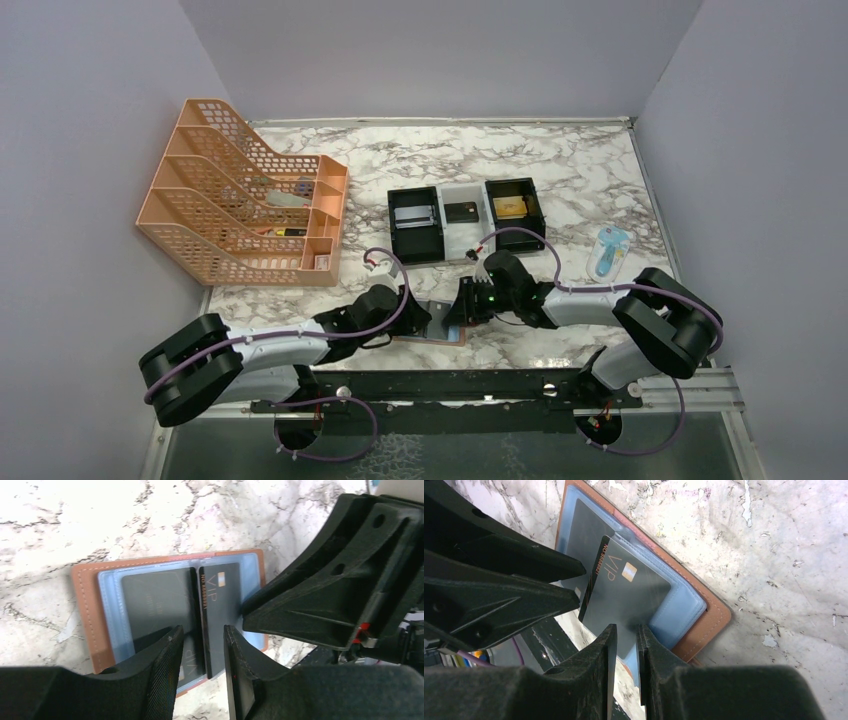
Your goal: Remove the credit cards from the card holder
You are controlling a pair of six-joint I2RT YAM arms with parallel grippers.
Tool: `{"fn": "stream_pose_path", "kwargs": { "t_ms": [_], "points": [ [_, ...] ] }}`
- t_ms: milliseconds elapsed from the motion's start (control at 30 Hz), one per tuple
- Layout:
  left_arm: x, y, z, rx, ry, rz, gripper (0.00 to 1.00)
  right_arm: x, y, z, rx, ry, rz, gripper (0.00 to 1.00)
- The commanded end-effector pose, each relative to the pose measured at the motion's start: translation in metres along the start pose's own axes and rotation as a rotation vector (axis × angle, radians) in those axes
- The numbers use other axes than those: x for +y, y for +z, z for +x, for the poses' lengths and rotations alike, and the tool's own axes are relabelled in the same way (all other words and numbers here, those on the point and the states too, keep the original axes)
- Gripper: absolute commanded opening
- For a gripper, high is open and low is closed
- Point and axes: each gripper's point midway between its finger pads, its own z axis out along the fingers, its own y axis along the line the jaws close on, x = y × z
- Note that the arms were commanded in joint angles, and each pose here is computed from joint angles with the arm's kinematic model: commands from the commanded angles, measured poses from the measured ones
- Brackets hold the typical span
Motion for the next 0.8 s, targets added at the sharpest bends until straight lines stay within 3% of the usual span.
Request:
{"fn": "stream_pose_path", "kwargs": {
  "t_ms": [0, 267, 467, 767],
  "points": [
    [0.010, 0.003, 0.003, 0.007, 0.017, -0.051, 0.36, -0.042, 0.002, 0.017, 0.032, 0.017, 0.169, 0.22],
    [-0.002, 0.009, 0.010, 0.047, 0.012, 0.008, 0.22, -0.043, 0.004, 0.019, 0.037, 0.023, 0.167, 0.22],
    [-0.006, 0.004, 0.006, 0.026, -0.006, 0.037, 0.05, -0.045, 0.004, 0.020, 0.035, 0.030, 0.171, 0.22],
    [-0.006, -0.010, -0.004, -0.038, -0.024, 0.076, 0.00, -0.046, 0.004, 0.021, 0.039, 0.030, 0.172, 0.22]
  ]
}}
